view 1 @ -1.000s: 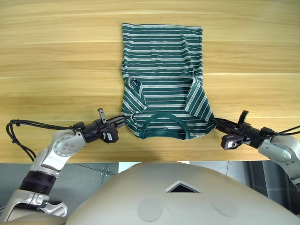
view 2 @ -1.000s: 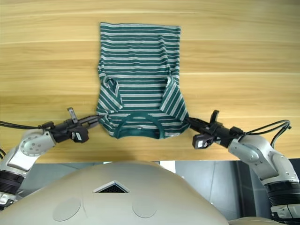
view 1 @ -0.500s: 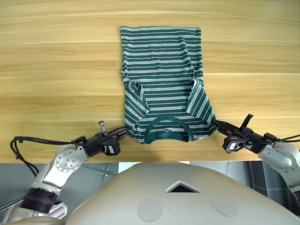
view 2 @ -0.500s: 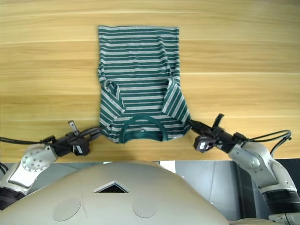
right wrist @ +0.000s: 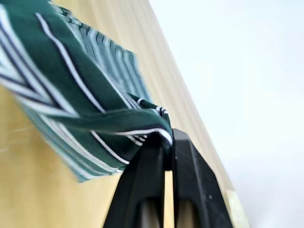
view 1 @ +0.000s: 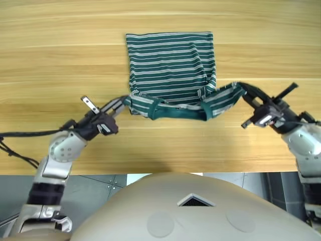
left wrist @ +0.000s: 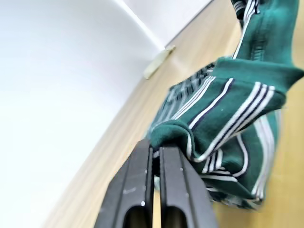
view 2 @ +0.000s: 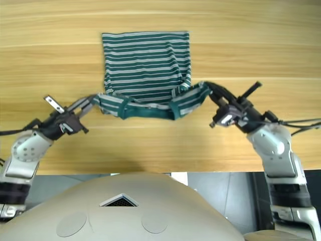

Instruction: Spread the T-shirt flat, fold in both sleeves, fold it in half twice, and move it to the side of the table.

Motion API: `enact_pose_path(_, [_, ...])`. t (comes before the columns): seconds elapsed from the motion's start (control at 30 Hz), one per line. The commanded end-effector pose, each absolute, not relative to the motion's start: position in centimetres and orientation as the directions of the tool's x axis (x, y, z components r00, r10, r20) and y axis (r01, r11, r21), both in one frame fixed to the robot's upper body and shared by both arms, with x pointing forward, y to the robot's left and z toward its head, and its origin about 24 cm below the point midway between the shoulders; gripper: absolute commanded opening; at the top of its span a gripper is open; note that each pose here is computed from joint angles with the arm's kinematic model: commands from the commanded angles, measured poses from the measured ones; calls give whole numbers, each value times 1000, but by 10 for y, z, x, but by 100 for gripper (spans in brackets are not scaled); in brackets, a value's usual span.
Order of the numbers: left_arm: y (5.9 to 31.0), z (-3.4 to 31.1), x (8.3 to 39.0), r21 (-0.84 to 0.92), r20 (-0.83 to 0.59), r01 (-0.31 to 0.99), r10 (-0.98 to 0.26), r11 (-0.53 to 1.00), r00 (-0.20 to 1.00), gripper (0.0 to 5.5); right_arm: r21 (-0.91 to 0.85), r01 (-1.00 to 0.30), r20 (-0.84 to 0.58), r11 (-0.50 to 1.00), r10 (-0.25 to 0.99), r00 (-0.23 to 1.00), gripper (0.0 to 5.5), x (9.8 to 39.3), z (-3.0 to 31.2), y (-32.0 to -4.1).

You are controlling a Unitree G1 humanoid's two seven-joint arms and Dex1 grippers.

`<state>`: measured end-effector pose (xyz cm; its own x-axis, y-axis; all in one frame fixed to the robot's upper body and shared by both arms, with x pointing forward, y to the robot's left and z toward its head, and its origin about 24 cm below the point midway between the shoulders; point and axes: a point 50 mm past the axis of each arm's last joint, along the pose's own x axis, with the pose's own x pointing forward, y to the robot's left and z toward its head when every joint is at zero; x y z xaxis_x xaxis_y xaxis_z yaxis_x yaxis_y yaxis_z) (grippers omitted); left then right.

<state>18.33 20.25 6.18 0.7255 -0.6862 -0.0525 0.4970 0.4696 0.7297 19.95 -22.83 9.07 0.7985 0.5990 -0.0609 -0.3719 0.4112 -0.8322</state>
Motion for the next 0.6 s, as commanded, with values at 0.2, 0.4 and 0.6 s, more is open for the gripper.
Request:
enact_pose_path(0.2, [190, 57, 272, 744, 3, 401, -604, 534, 797, 0, -867, -257, -12, 427, 498, 867, 3, 288, 78, -203])
enact_pose_path(0.4, [188, 48, 307, 734, 10, 366, -547, 572, 837, 0, -865, -233, -9, 445, 451, 892, 3, 326, 65, -188])
enact_pose_path(0.6, [189, 44, 330, 734, -13, 327, -469, 595, 883, 0, -864, -207, -8, 460, 398, 917, 3, 346, 60, -185])
